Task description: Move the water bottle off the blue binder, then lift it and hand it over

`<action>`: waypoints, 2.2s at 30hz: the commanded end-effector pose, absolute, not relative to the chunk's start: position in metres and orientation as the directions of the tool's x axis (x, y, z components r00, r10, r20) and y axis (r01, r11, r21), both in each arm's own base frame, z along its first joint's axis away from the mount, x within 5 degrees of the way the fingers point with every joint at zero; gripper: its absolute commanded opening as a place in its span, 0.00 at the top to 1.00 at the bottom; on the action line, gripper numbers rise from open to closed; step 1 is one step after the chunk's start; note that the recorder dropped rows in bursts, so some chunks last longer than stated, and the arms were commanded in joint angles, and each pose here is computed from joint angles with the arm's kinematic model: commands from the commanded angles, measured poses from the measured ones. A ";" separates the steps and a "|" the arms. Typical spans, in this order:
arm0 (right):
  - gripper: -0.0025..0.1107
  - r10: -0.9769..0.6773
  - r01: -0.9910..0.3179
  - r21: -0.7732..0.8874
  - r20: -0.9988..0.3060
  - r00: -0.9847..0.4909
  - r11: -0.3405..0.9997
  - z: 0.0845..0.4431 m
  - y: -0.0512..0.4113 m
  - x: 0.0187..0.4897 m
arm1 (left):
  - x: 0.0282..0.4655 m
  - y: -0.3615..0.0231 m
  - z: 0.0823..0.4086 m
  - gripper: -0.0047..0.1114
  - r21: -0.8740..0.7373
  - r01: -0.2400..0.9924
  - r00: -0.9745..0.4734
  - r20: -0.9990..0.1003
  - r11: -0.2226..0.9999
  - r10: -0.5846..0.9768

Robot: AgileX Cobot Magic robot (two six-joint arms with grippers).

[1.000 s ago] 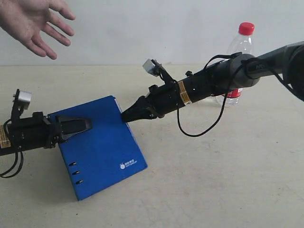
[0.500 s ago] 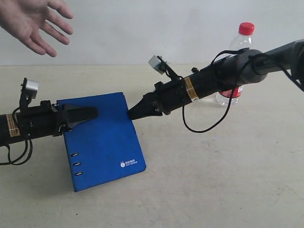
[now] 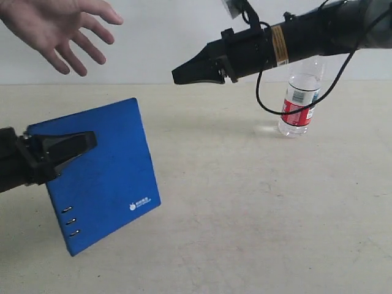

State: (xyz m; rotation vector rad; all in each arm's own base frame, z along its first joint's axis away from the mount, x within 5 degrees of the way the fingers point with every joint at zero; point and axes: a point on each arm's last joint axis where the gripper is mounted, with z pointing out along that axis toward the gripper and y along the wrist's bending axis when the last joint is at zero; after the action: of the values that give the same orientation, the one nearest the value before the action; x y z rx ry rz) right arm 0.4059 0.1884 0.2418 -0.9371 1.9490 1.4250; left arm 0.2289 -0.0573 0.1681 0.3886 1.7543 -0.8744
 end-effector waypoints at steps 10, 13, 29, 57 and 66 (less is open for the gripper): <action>0.98 -0.175 -0.819 0.542 -0.802 -0.571 0.187 0.296 0.183 0.389 | 0.143 -0.041 0.257 0.92 -0.090 0.504 0.071 -0.987 0.859 -0.145; 0.98 -0.174 -0.817 0.545 -0.800 -0.574 0.188 0.296 0.183 0.389 | 0.144 -0.041 0.257 0.92 -0.099 0.500 0.066 -0.986 0.860 -0.151; 0.98 -0.175 -0.827 0.531 -0.810 -0.559 0.185 0.299 0.182 0.388 | 0.146 -0.037 0.257 0.43 -0.131 0.453 0.062 -0.982 0.882 -0.178; 0.98 -0.074 -0.729 -0.364 -0.915 0.398 0.579 0.520 0.084 -0.004 | 0.041 0.001 0.274 0.92 0.210 -0.085 0.223 -0.949 0.974 0.224; 0.98 0.049 -0.457 -0.286 -0.804 0.593 0.842 0.446 0.075 -0.078 | 0.045 -0.007 0.237 0.92 0.241 0.076 -0.074 -0.966 0.967 0.247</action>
State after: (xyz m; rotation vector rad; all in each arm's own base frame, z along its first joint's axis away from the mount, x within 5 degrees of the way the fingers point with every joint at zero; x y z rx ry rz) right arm -0.0783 0.0852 0.4655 -0.6549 0.9240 0.3456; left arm 0.0445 -0.0064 0.2449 0.2351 1.6074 0.1547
